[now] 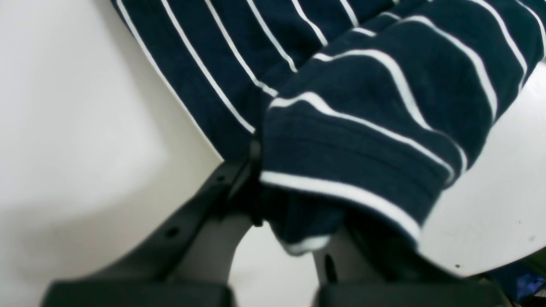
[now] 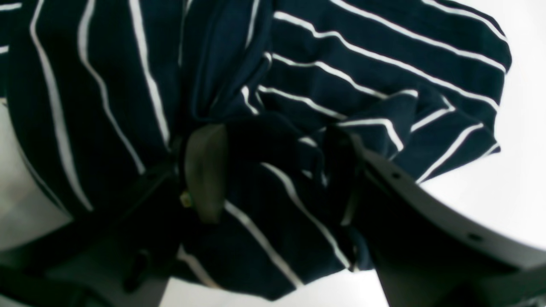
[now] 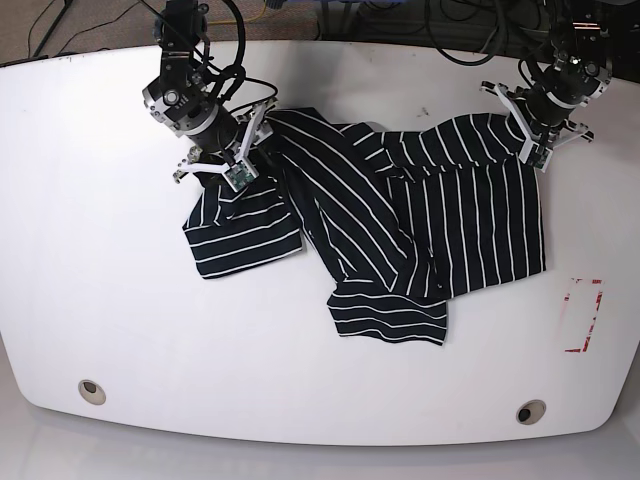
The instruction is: Layout the t-shirt on the table in an organized manner, then fold the t-shirt properly
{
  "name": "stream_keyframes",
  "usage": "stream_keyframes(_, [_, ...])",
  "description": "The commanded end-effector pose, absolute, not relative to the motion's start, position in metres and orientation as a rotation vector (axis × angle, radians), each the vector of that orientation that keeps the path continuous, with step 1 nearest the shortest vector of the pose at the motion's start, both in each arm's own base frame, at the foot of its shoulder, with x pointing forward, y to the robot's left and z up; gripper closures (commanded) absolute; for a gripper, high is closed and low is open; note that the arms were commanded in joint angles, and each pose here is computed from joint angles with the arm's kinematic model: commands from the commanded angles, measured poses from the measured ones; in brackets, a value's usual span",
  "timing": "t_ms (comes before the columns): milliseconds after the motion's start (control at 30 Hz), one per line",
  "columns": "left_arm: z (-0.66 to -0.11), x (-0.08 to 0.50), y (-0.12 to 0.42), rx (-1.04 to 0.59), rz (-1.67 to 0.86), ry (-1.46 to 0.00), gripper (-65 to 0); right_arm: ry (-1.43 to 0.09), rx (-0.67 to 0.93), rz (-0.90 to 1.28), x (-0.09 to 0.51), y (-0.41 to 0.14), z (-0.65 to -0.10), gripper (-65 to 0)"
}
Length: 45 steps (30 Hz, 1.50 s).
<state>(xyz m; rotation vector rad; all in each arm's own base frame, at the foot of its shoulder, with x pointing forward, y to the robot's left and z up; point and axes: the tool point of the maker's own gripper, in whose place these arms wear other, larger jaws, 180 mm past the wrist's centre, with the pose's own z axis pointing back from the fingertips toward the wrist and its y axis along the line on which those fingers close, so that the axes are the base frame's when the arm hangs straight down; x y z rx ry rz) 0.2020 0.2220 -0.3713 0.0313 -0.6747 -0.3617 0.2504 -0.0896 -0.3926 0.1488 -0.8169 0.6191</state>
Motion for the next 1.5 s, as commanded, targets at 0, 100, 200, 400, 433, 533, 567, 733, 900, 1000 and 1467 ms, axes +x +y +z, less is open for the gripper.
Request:
stream_keyframes(0, [-0.364,0.207,0.223,0.041,-0.370,-0.702,0.0,-0.868,0.147,0.622,0.260,-0.088,-0.380,-33.3])
stream_keyframes(100, [-0.364,0.207,0.223,0.041,-0.370,-0.702,0.0,-0.869,0.145,0.624,0.259,-0.088,-0.379,-33.3])
stream_keyframes(200, [-0.363,0.207,0.223,0.041,-0.370,-0.704,0.0,-0.871,0.143,0.625,0.259,-0.088,-0.378,-32.8])
stream_keyframes(400, [-0.359,0.216,0.224,0.045,-0.369,-0.727,0.0,-0.864,0.160,0.643,0.253,-0.080,-0.380,-23.9])
stream_keyframes(433, [-0.358,0.217,0.224,0.045,-0.369,-0.728,0.0,-0.862,0.164,0.648,0.252,-0.079,-0.380,-20.8])
stream_keyframes(533, [-0.359,0.217,0.224,0.045,-0.367,-0.727,0.0,-0.861,0.171,0.657,0.251,-0.075,-0.380,-9.2])
stream_keyframes(567, [-0.359,0.218,0.224,0.046,-0.367,-0.729,0.0,-0.861,0.171,0.657,0.251,-0.075,-0.380,-6.0])
stream_keyframes(733, [-0.358,0.218,0.224,0.046,-0.367,-0.730,0.0,-0.863,0.170,0.655,0.252,-0.075,-0.380,0.0])
stream_keyframes(900, [-0.358,0.218,0.224,0.046,-0.367,-0.730,0.0,-0.911,0.152,0.663,0.257,-0.074,-0.362,0.0])
stream_keyframes(1000, [-0.358,0.219,0.224,0.046,-0.367,-0.732,0.0,-0.953,0.142,0.655,0.261,-0.071,-0.348,0.0])
stream_keyframes(1467, [-0.344,0.235,0.231,0.072,-0.359,-0.783,0.0,-1.078,0.069,0.555,0.288,-0.093,-0.309,0.0])
